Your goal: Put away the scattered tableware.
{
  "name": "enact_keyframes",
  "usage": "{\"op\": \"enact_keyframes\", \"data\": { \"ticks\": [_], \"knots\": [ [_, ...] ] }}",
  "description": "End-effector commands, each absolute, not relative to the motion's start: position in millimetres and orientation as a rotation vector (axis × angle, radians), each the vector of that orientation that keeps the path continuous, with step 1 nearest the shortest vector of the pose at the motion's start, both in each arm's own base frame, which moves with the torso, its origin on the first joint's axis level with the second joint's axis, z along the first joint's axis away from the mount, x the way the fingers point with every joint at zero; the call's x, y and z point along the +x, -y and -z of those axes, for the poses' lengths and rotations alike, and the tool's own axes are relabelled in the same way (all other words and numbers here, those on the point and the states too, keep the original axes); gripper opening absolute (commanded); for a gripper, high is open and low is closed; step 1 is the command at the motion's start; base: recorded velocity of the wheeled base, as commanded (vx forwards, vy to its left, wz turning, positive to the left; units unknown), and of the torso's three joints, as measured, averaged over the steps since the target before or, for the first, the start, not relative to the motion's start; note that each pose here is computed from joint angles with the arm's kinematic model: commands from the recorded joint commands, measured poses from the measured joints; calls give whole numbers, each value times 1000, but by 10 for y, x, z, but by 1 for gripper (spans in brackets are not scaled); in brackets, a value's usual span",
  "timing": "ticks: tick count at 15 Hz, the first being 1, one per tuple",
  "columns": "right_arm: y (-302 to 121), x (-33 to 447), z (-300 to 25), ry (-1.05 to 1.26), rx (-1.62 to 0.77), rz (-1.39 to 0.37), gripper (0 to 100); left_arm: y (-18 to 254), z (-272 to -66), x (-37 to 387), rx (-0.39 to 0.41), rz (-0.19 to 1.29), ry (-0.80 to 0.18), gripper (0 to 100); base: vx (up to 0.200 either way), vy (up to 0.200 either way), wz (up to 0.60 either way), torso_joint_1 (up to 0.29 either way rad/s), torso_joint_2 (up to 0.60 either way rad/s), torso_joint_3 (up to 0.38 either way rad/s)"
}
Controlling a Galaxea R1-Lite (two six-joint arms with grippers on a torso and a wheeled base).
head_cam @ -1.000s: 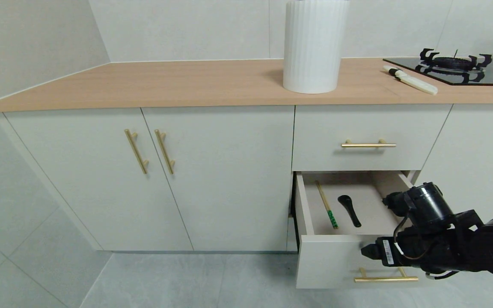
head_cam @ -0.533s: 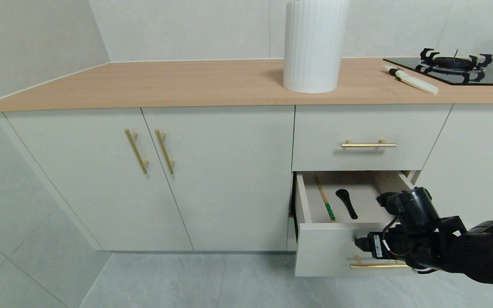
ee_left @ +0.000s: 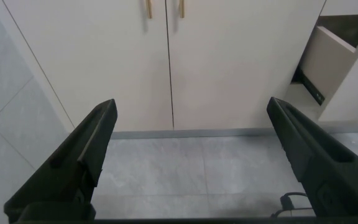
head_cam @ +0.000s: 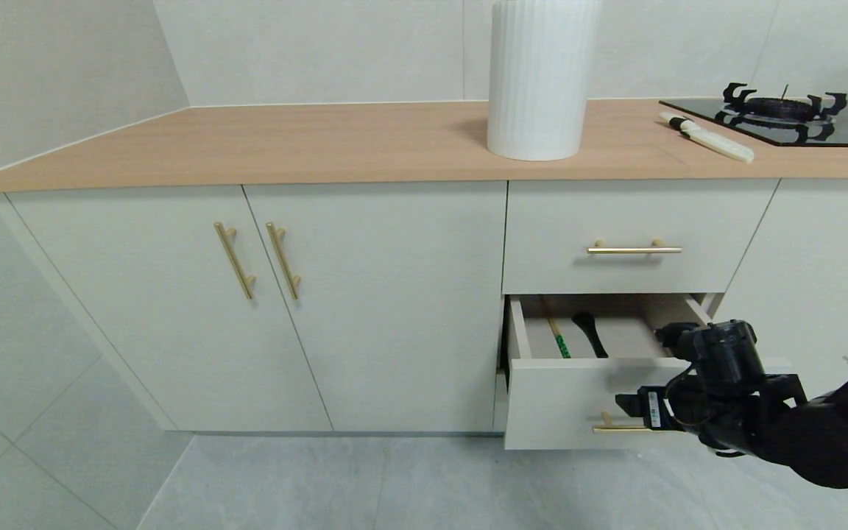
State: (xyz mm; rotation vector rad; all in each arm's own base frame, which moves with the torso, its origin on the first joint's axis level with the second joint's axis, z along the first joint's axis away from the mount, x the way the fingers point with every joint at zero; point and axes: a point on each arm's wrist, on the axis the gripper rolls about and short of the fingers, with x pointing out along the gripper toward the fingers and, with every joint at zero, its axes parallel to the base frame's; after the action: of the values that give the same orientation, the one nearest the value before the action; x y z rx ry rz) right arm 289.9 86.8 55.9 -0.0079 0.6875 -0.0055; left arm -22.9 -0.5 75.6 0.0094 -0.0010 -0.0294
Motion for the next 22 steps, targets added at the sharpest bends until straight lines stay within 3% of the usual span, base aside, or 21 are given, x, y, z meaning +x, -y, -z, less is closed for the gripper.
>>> {"op": "enact_keyframes", "data": {
  "ticks": [1,8,15,22],
  "knots": [
    [-882,2946,-567,-678,-41,-10,100,5,-755,-228,9,29,0,100,0,0,0,0,0,0],
    [-979,3255,-455,-538,-2,-40,100,5,-755,-228,9,29,0,100,0,0,0,0,0,0],
    [-981,3551,-42,-361,46,-21,100,5,-755,-228,9,29,0,100,0,0,0,0,0,0],
    [-907,3820,67,-244,84,13,100,5,-755,-228,9,29,0,100,0,0,0,0,0,0]
  ]
}}
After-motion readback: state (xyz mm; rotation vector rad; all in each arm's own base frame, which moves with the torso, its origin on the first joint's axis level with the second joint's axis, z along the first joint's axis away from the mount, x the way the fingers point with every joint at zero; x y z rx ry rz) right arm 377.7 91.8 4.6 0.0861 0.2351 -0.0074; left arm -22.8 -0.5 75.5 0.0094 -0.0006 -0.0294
